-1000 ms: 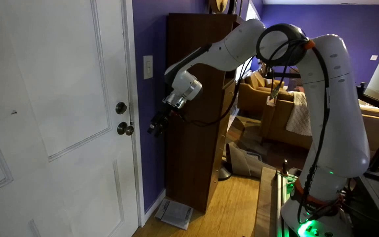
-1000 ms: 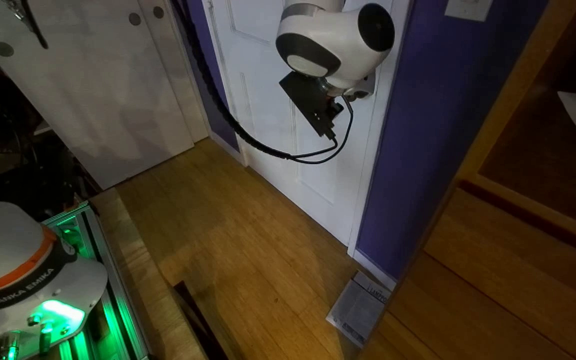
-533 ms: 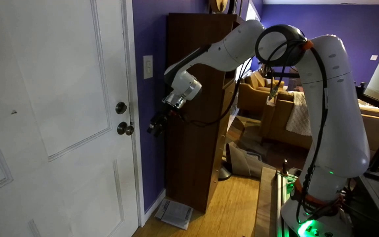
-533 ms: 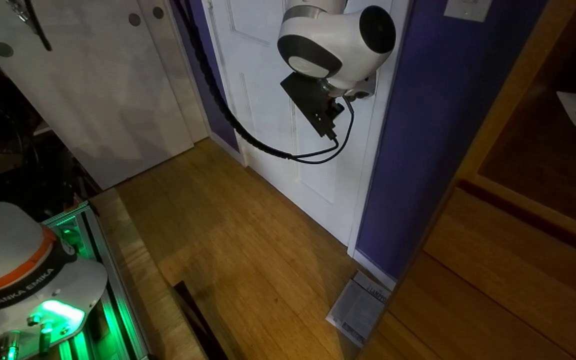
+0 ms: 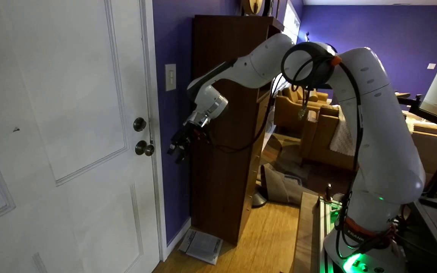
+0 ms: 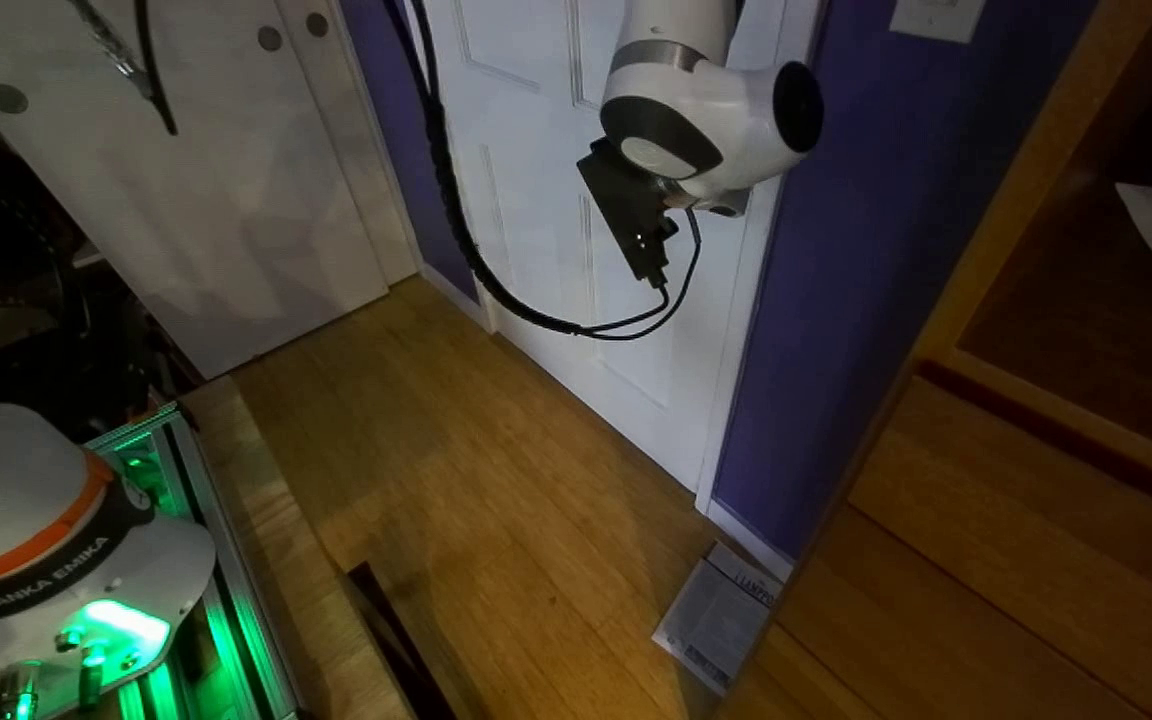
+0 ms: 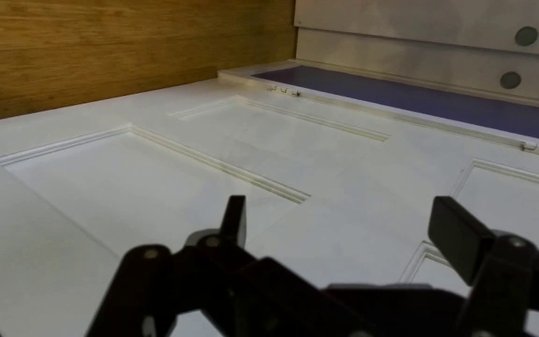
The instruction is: Turn the lock on the door handle to the left
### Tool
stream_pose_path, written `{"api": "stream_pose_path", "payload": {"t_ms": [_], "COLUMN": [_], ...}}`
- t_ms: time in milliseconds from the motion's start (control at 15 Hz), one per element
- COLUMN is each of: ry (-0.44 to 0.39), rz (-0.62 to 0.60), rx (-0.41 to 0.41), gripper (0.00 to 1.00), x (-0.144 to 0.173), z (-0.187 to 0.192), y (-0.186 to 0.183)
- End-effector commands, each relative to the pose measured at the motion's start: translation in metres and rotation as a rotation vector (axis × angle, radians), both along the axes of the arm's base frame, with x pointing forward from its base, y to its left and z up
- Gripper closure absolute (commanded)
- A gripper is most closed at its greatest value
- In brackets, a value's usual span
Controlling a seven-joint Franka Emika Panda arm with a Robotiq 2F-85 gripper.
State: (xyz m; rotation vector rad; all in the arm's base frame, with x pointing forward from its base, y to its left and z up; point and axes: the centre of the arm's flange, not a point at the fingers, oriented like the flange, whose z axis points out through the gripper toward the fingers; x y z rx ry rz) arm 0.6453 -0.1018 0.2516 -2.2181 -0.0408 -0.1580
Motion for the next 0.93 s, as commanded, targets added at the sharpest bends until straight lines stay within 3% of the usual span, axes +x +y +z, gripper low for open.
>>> {"api": "stream_pose_path", "payload": {"t_ms": [0, 333, 400, 467, 600, 867], "ry": [0.034, 0.046, 0.048, 0.052, 0.053, 0.071], "rz": [-0.084, -0.187, -0.198, -0.205, -0.212, -0.212], "rx": [0.068, 0.157, 0.172, 0.192, 0.22, 0.261], "gripper": [0.0, 0.0, 0.04, 0.27, 0.29, 0.62], "x": [0.032, 0.055, 0.059, 0.063, 0.07, 0.082], "z": [-0.024, -0.037, -0.037, -0.038, -0.039, -0.043], "y": [-0.017, -0.034, -0.036, -0.039, -0.042, -0.048]}}
